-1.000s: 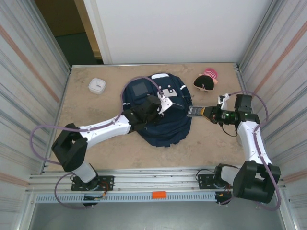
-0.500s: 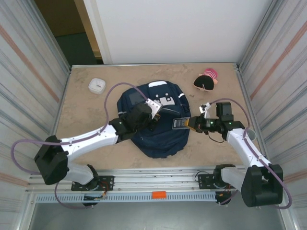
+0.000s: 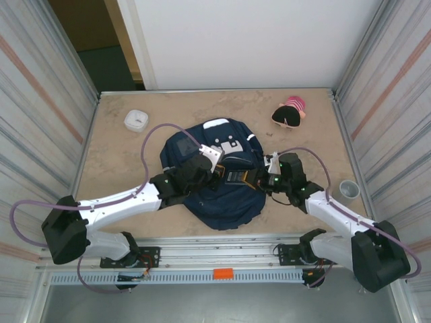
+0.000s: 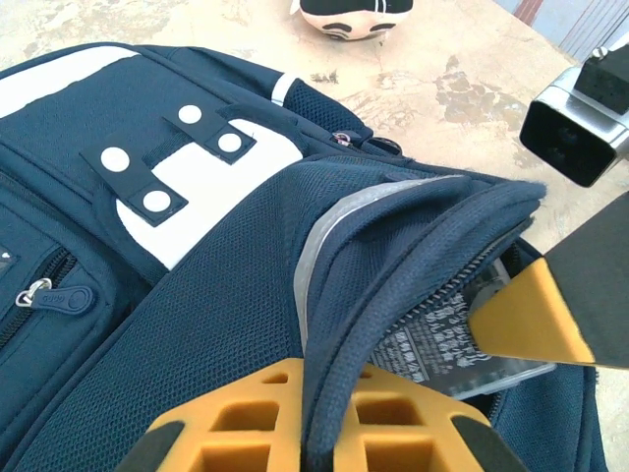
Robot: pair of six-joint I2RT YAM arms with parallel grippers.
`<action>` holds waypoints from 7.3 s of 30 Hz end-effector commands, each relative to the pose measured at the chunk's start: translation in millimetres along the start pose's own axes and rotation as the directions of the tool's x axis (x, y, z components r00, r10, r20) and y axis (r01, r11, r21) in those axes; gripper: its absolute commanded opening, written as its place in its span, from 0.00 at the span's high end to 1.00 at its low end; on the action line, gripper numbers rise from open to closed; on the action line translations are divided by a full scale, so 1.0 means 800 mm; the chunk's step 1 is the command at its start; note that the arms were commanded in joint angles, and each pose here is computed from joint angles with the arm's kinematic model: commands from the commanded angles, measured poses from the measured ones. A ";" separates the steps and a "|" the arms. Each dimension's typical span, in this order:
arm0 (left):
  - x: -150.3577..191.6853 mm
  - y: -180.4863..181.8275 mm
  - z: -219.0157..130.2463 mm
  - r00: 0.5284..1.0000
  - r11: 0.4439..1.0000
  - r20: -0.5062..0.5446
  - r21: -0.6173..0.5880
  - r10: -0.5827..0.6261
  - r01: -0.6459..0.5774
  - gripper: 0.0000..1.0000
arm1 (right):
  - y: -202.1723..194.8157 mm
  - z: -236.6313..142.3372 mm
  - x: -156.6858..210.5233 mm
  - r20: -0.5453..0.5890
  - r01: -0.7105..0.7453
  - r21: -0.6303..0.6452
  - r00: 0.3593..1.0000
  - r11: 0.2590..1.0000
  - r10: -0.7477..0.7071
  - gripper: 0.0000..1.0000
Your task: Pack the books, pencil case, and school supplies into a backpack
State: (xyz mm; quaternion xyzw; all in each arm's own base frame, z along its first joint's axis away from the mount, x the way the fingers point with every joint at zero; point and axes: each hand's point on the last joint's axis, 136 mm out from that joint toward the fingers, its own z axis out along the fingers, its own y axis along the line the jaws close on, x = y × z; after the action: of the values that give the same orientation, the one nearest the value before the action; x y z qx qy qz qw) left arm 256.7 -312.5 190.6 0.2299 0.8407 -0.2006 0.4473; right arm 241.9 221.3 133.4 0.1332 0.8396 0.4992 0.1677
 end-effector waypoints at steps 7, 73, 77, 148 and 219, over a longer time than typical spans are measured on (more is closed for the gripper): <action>-0.081 -0.026 -0.027 0.974 0.991 0.205 0.114 -0.099 0.076 1.00 | 0.060 0.016 -0.033 0.165 -0.039 -0.109 0.985 0.993 0.057 0.93; 0.050 -0.029 0.015 0.997 0.975 -0.074 0.220 0.017 -0.001 0.32 | 0.089 -0.091 -0.004 0.017 0.503 0.097 0.862 0.859 -0.507 0.48; 0.061 -0.029 0.003 0.994 0.971 -0.109 0.236 -0.022 0.048 0.16 | 0.086 -0.096 -0.018 0.014 0.581 0.178 0.806 0.794 -0.592 0.46; 0.171 0.030 -0.043 0.627 0.558 -0.033 0.492 0.779 -0.668 0.86 | 0.045 -0.065 0.022 0.060 0.813 0.306 0.503 0.496 -0.862 0.39; 0.155 -0.045 -0.079 0.948 0.829 -0.068 0.508 0.311 -0.235 1.00 | 0.058 0.021 0.049 0.104 -0.099 -0.110 0.988 0.989 0.111 1.00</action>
State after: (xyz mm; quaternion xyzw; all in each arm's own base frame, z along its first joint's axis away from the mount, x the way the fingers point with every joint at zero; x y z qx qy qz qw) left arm 151.9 -264.1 108.2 0.4640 0.7782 -0.2584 0.3351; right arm 203.6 263.3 132.0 0.1986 0.8168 0.5162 0.1640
